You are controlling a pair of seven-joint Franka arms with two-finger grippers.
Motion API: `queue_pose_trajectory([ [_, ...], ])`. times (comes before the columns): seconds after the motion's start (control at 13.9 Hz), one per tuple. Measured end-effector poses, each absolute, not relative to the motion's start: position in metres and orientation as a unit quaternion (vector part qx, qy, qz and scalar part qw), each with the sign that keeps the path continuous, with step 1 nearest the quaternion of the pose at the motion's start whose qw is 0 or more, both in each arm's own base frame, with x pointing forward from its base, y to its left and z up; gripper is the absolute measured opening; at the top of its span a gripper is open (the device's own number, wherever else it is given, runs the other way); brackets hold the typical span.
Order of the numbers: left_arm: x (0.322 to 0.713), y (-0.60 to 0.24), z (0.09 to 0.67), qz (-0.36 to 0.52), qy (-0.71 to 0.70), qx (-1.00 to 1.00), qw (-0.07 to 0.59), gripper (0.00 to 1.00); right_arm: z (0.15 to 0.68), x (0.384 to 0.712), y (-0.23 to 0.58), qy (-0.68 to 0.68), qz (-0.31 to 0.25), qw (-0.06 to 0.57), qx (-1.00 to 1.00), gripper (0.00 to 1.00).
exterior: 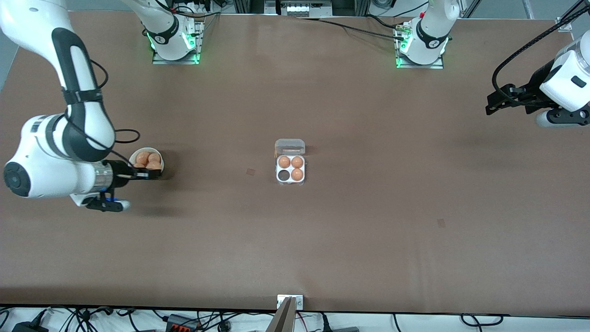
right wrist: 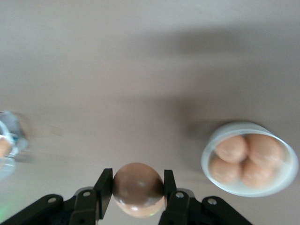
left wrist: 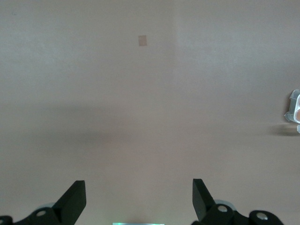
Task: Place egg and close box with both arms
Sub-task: 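Carry the egg with the right gripper to the clear egg box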
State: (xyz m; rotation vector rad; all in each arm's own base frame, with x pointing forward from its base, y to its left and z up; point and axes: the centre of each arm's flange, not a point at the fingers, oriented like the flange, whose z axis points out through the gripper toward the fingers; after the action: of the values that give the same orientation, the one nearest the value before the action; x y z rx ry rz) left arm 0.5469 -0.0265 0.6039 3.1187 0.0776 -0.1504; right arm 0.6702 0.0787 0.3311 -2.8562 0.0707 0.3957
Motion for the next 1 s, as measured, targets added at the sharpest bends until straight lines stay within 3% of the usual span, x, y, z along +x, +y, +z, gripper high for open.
queue_pose_trajectory([
  [0.57, 0.547, -0.026, 0.604, -0.048, 0.025, 0.998, 0.009, 1.00, 0.347, 0.664, 0.269, 0.012, -0.006, 0.137, -0.990, 0.48],
  [1.0, 0.547, -0.026, 0.604, -0.048, 0.025, 0.998, 0.009, 1.00, 0.314, 0.636, 0.371, 0.056, -0.052, 0.162, -0.984, 0.48],
])
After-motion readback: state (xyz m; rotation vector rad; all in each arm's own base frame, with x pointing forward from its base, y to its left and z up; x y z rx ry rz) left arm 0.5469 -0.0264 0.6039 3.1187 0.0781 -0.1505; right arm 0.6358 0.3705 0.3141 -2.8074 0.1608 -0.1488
